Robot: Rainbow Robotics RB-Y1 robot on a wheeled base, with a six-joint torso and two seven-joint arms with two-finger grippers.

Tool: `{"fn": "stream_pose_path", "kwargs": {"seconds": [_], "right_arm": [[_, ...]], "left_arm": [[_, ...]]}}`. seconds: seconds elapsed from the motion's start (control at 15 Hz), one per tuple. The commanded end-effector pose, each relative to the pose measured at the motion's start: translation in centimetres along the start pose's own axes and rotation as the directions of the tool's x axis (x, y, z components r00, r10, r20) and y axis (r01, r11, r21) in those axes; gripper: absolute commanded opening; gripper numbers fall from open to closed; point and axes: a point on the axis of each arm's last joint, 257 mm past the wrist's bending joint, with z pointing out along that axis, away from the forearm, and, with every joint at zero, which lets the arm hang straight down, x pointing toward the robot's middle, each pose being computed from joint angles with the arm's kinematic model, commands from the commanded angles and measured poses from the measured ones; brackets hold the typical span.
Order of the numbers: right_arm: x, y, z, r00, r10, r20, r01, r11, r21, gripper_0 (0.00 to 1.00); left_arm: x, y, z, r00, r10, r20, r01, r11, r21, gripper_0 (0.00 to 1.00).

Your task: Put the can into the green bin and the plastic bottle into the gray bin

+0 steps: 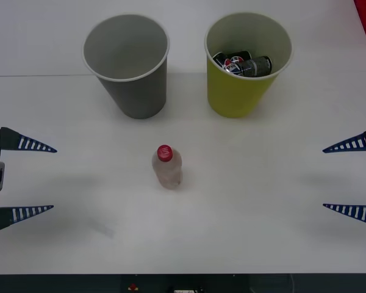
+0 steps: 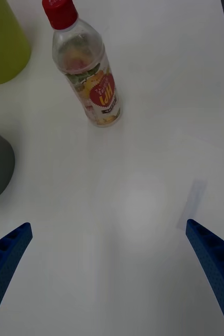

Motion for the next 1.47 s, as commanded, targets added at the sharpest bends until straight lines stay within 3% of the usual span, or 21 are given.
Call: {"fn": "stream_pose_path", "kwargs": {"seconds": [0.07, 0.13, 0.2, 0.4, 0.6, 0.73, 0.87, 1.0, 1.2, 1.47], "right_arm": [[0.0, 0.0, 0.0, 1.0, 0.0, 0.0, 0.0, 1.0, 0.0, 1.0], [0.0, 0.0, 0.0, 1.0, 0.0, 0.0, 0.0, 1.0, 0.0, 1.0], [0.0, 0.0, 0.0, 1.0, 0.0, 0.0, 0.0, 1.0, 0.0, 1.0], [0.0, 0.0, 0.0, 1.0, 0.0, 0.0, 0.0, 1.0, 0.0, 1.0], [0.0, 0.0, 0.0, 1.0, 0.0, 0.0, 0.0, 1.0, 0.0, 1.0], [0.0, 0.0, 0.0, 1.0, 0.0, 0.0, 0.0, 1.0, 0.0, 1.0], [0.0, 0.0, 0.0, 1.0, 0.0, 0.0, 0.0, 1.0, 0.0, 1.0], [0.0, 0.0, 0.0, 1.0, 0.0, 0.0, 0.0, 1.0, 0.0, 1.0], [0.0, 0.0, 0.0, 1.0, 0.0, 0.0, 0.0, 1.0, 0.0, 1.0], [0.0, 0.0, 0.0, 1.0, 0.0, 0.0, 0.0, 1.0, 0.0, 1.0]], "left_arm": [[0.0, 0.0, 0.0, 1.0, 0.0, 0.0, 0.0, 1.0, 0.0, 1.0], [0.0, 0.0, 0.0, 1.0, 0.0, 0.0, 0.0, 1.0, 0.0, 1.0], [-0.5, -0.2, 0.4, 0.9991, -0.028, 0.033, 0.029, 0.9993, -0.023, 1.0], [-1.2, 0.0, 0.2, 0.9988, -0.016, 0.047, 0.018, 0.9991, -0.039, 1.0], [-1.0, -0.1, 0.4, 0.9983, -0.032, 0.049, 0.035, 0.9982, -0.049, 1.0], [-1.2, -0.5, 1.3, 0.995, -0.067, 0.073, 0.071, 0.9962, -0.051, 1.0], [-1.1, -1.0, 2.4, 0.9792, -0.154, 0.131, 0.161, 0.9862, -0.04, 1.0], [-1.1, -1.2, 3.2, 0.962, -0.21, 0.175, 0.216, 0.9762, -0.019, 1.0], [-1.1, -1.5, 4.5, 0.9268, -0.29, 0.239, 0.295, 0.9554, 0.016, 1.0], [-0.6, -0.7, 6.1, 0.9148, -0.271, 0.3, 0.287, 0.9578, -0.011, 1.0]]}}
